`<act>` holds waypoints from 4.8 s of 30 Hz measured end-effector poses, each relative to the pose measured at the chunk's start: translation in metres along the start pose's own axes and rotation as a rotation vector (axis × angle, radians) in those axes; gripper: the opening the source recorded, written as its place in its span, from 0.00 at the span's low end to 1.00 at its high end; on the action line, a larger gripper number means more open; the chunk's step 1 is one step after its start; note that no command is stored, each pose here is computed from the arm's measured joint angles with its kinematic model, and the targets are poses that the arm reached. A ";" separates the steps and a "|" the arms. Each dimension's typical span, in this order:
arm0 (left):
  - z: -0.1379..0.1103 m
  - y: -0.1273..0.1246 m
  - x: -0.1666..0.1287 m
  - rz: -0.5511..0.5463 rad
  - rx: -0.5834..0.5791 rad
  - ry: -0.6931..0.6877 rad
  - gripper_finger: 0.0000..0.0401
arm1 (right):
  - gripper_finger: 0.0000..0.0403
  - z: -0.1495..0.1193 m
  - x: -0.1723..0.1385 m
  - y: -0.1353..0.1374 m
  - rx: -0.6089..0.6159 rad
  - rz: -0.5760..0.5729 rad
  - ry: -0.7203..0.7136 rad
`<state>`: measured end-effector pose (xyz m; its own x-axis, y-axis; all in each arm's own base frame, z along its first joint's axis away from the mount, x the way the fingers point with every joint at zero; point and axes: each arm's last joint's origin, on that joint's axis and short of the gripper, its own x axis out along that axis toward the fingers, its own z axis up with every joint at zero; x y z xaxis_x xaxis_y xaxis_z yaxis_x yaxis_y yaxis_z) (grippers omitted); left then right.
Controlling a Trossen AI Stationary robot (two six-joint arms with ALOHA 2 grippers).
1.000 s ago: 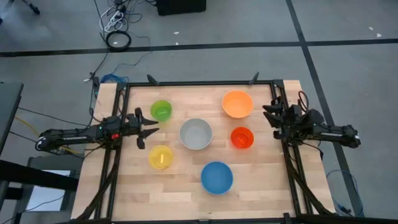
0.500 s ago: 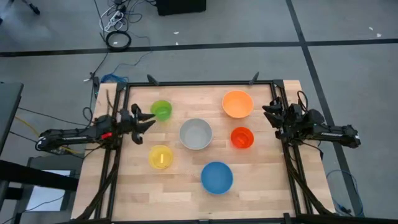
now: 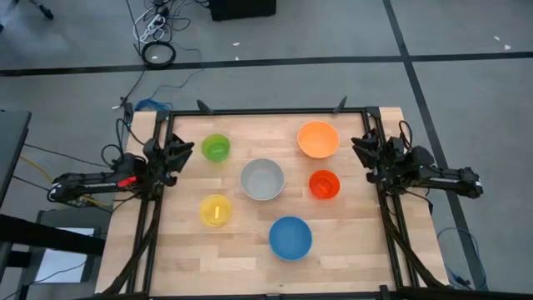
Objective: Nest bowls inside each other
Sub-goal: Stack the light orange bowl on top of the gray bowl, then stack the blue bowl on top of the light orange bowl
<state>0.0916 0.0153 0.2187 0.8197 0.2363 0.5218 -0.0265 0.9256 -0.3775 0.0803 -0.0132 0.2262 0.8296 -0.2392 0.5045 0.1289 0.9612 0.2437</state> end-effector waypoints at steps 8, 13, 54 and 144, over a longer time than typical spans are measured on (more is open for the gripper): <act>-0.003 0.003 0.006 0.137 0.007 0.048 0.38 | 0.32 0.002 0.010 -0.003 -0.111 -0.181 0.130; -0.003 0.000 0.033 0.296 0.072 0.282 0.38 | 0.32 0.018 0.048 0.003 -0.272 -0.312 0.419; 0.010 -0.019 0.140 0.457 0.659 1.180 0.38 | 0.58 -0.122 0.206 -0.088 -0.092 -0.698 1.748; 0.012 -0.024 0.152 0.478 0.412 1.017 0.38 | 0.41 -0.093 0.196 0.093 0.082 0.059 1.730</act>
<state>0.2098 0.0326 0.3157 0.7490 0.4117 -0.5192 -0.4805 0.8770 0.0022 0.3055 0.0415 0.2708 0.4134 0.2583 -0.8731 0.0994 0.9404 0.3252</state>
